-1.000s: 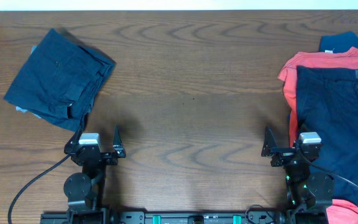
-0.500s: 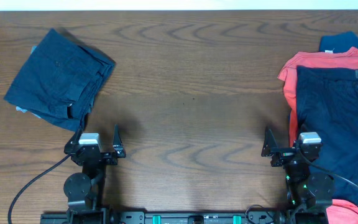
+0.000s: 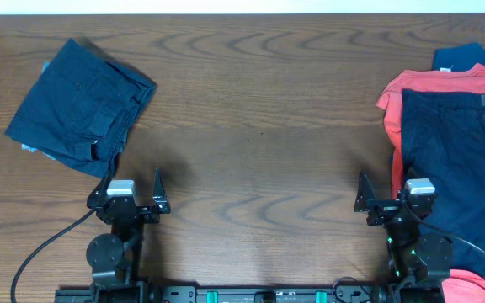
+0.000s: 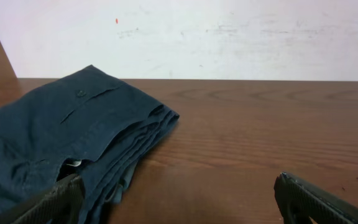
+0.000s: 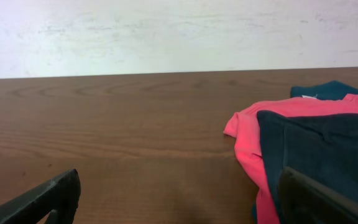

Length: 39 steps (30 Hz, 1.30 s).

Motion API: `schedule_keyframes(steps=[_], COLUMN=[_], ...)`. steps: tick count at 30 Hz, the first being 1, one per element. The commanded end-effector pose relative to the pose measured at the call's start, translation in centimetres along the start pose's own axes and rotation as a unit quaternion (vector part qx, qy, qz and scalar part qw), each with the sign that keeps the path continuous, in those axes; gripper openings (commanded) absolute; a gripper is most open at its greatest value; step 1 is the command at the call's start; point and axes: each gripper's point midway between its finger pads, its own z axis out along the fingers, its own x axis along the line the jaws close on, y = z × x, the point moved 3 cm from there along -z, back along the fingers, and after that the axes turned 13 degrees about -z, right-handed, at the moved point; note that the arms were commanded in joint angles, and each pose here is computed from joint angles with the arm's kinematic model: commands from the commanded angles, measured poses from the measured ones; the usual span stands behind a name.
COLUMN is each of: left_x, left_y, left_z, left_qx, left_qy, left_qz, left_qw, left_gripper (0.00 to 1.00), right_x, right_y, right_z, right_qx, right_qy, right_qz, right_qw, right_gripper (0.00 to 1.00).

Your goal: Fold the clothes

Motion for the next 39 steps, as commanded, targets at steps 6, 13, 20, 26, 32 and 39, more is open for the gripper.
schedule_keyframes(steps=[6,13,20,26,32,39], left_x=[-0.2,-3.4,-5.5,-6.3,-6.8,-8.0], left_y=[-1.5,0.3,7.8,11.1,13.5,14.3], left_z=[0.2,-0.2,-2.3,-1.8,0.9,3.4], left_qx=[0.021,-0.011,-0.115,-0.051,0.08,0.228], left_qy=[-0.013,-0.12,-0.148,-0.134,-0.104,-0.101], left_qz=[-0.005,0.001,0.021,0.009,-0.041,-0.082], left_qw=[1.0,0.993,0.982,0.99,0.99,0.965], left_gripper=[0.98,0.98,0.98,0.98,0.98,0.98], right_x=[0.5,1.2,2.5,2.2,1.9,-0.3], right_y=[0.0,1.8,7.8,9.6,11.8,11.0], right_z=[0.0,-0.2,-1.8,-0.8,3.3,9.6], right_qx=[-0.004,-0.045,-0.159,-0.09,0.052,0.282], right_qy=[0.019,0.05,0.114,0.121,0.146,0.132], right_qz=[0.014,0.064,0.041,0.056,0.063,0.072], right_qw=[1.0,0.996,0.98,0.987,0.986,0.948], right_gripper=[0.99,0.99,0.99,0.99,0.99,0.99])
